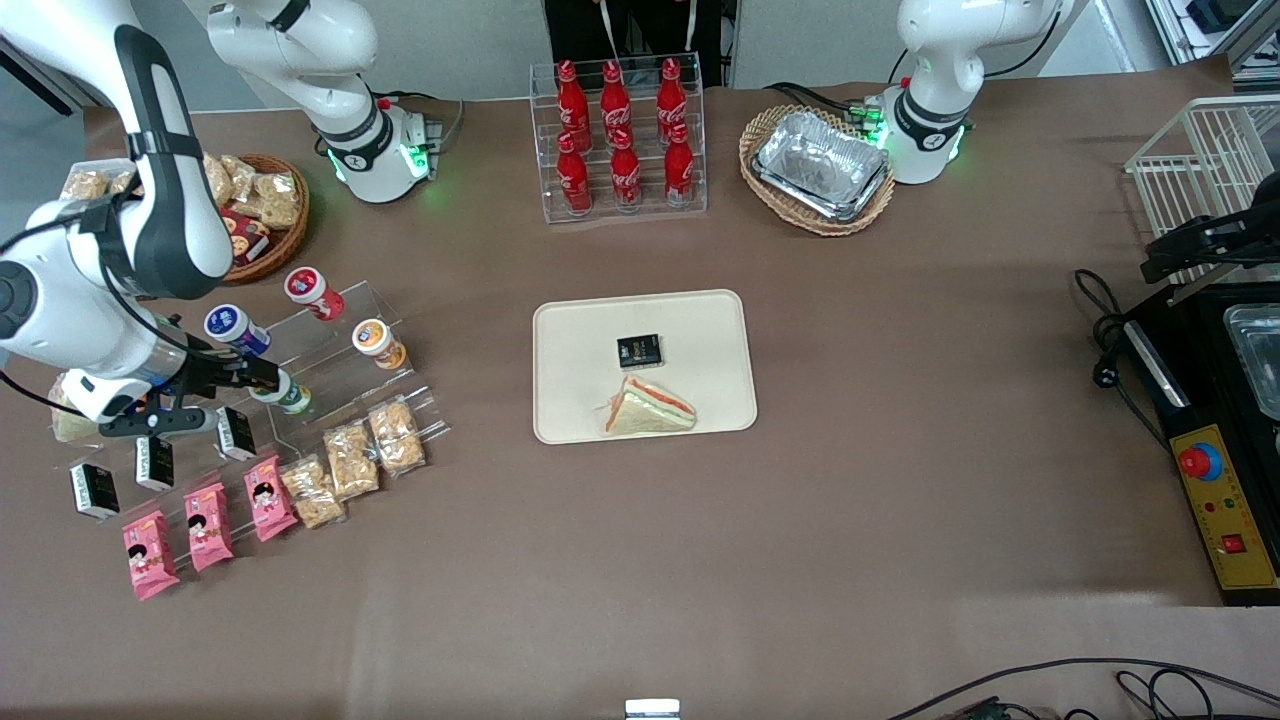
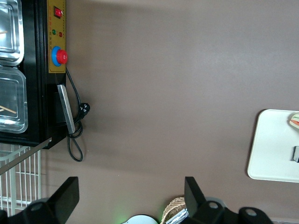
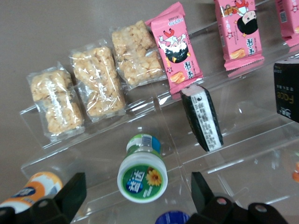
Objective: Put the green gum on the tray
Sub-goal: 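Lower the open right gripper around the green-capped sunflower-label bottle, then close the right gripper on the green bottle and lift it off the rack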
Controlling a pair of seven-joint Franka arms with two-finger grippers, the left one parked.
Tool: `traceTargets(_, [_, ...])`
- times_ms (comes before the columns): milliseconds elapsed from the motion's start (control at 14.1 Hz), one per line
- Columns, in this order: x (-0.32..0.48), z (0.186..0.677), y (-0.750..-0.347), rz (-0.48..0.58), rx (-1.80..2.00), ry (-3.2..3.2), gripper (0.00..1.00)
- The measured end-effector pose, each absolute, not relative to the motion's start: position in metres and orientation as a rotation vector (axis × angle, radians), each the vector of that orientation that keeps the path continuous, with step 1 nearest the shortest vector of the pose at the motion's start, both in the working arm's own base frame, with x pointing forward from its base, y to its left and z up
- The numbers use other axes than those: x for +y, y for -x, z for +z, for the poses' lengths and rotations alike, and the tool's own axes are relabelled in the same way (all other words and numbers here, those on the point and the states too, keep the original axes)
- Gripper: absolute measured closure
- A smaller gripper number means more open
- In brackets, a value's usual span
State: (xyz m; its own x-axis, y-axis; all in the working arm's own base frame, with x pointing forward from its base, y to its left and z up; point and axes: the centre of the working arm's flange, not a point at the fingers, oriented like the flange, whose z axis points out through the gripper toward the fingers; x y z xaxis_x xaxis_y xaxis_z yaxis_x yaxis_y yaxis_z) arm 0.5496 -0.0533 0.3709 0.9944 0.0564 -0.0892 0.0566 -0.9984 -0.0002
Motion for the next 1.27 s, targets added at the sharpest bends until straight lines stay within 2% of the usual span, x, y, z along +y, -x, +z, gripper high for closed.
traceTargets(566, [-0.049,0.314,-0.526,-0.083,0.106,-3.132,0.01])
traceTargets(637, [-0.049,0.314,-0.525,-0.084,0.107,-3.132,0.07])
traceTargets(850, [-0.048,0.314,-0.525,-0.083,0.110,-3.132,0.40])
traceTargets(1133, [-0.046,0.327,-0.527,-0.075,0.133,-3.131,0.41])
traceTargets(1274, [-0.047,0.356,-0.535,-0.127,0.133,-3.133,0.41])
